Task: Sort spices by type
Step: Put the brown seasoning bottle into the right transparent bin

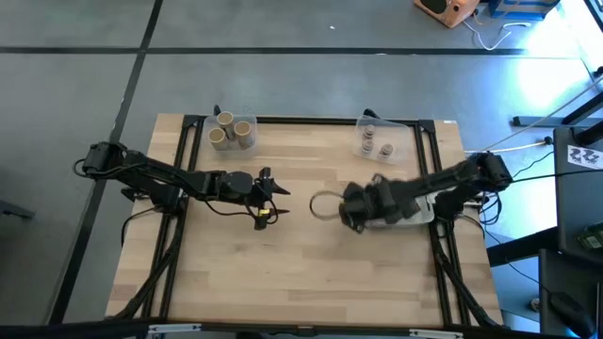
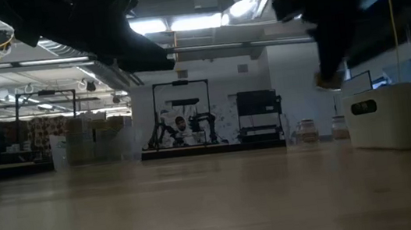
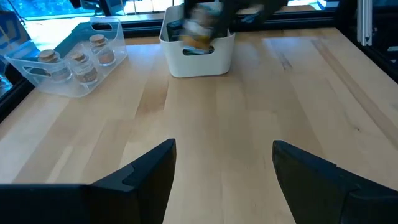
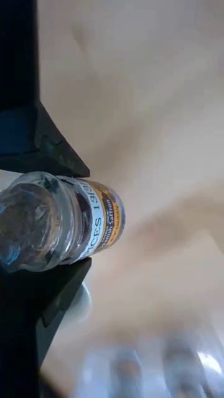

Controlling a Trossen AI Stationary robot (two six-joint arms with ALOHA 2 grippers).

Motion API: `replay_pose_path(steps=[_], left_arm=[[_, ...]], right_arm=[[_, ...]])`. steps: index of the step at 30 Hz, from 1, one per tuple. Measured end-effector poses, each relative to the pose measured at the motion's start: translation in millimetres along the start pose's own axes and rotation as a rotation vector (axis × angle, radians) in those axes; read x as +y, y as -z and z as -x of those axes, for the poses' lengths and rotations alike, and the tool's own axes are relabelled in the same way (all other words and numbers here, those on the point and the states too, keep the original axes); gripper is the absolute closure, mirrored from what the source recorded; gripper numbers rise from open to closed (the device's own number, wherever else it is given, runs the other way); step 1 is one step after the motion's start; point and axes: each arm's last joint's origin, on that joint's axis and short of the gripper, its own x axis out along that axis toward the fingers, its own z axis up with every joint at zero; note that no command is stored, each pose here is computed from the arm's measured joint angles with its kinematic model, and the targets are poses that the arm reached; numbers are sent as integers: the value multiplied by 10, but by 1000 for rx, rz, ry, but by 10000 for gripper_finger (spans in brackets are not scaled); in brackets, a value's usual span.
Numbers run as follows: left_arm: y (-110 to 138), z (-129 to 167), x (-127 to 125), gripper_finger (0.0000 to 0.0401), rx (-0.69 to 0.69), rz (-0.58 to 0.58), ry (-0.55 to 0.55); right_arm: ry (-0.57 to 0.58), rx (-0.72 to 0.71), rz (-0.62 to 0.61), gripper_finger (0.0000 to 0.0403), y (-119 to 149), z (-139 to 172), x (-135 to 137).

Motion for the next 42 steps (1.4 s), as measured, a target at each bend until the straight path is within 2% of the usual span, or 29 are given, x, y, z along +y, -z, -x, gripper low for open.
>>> replay_pose_path(steps=[8, 15, 21, 25, 28, 31, 42], left_arm=[[13, 0, 0, 153, 14, -2, 0], [91, 4, 0, 153, 94, -34, 0], [93, 4, 5, 153, 97, -85, -10], [108, 4, 28, 153, 113, -127, -14], [111, 1, 62, 153, 116, -133, -25], [114, -1, 102, 153, 120, -130, -39], [114, -3, 150, 153, 120, -122, -55]], right_arm=[[189, 21, -29, 212, -464, -288, -745], [335, 85, -117, 212, -660, -493, -1471], [337, 94, -267, 212, -703, -729, -2017], [274, 61, -404, 212, -687, -895, -2327], [220, 14, -498, 212, -676, -992, -2484], [212, 3, -567, 212, -632, -1060, -2573], [231, -9, -657, 212, -414, -1336, -2680]])
